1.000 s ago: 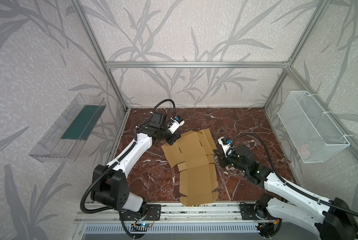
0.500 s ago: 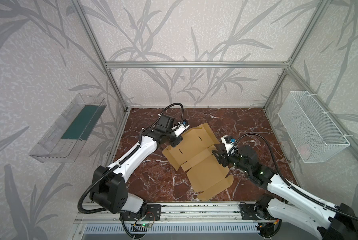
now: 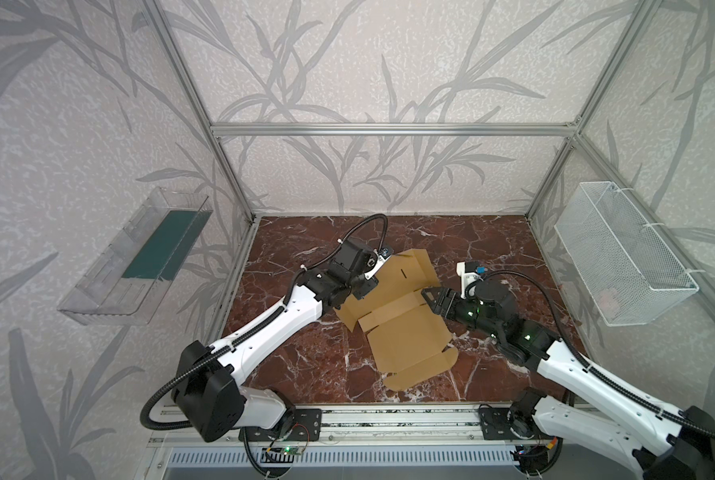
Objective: Fold the paper box
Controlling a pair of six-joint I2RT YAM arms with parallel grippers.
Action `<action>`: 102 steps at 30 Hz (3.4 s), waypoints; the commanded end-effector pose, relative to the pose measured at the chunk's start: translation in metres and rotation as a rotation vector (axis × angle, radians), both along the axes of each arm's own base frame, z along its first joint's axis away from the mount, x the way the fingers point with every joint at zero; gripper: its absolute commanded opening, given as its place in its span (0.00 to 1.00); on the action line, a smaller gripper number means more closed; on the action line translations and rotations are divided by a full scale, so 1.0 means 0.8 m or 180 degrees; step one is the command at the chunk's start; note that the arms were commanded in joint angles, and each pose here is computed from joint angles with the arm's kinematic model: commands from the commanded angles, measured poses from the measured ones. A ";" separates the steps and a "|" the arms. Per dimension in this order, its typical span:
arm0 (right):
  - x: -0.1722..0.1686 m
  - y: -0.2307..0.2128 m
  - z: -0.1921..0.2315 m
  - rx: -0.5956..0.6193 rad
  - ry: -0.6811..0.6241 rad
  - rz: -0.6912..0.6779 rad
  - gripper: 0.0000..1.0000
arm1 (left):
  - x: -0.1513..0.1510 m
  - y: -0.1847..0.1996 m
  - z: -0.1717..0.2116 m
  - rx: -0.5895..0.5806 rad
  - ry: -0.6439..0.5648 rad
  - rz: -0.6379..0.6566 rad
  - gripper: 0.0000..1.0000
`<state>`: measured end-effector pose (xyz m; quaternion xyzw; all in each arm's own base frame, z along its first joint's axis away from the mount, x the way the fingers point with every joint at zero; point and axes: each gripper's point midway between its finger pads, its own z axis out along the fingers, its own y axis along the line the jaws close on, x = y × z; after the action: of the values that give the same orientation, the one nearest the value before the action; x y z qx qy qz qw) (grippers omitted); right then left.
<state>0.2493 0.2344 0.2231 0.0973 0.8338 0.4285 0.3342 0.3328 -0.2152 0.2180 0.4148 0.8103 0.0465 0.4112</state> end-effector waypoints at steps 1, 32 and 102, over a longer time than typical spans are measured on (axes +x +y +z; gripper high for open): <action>-0.005 0.018 -0.004 0.0462 0.0451 -0.0194 0.63 | -0.011 0.000 0.025 -0.0234 -0.0262 0.0178 0.00; 0.004 0.072 0.010 0.0835 0.0001 -0.0531 0.54 | -0.086 -0.056 -0.024 -0.0261 -0.0067 -0.0145 0.00; 0.024 0.062 -0.009 0.0258 -0.0224 -0.0374 0.32 | -0.081 0.158 -0.078 -0.2163 0.0819 0.2812 0.95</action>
<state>0.2739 0.2843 0.2063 0.1847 0.7881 0.4526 0.3741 0.2694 -0.0898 0.1693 -0.0427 0.9149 -0.0586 0.3971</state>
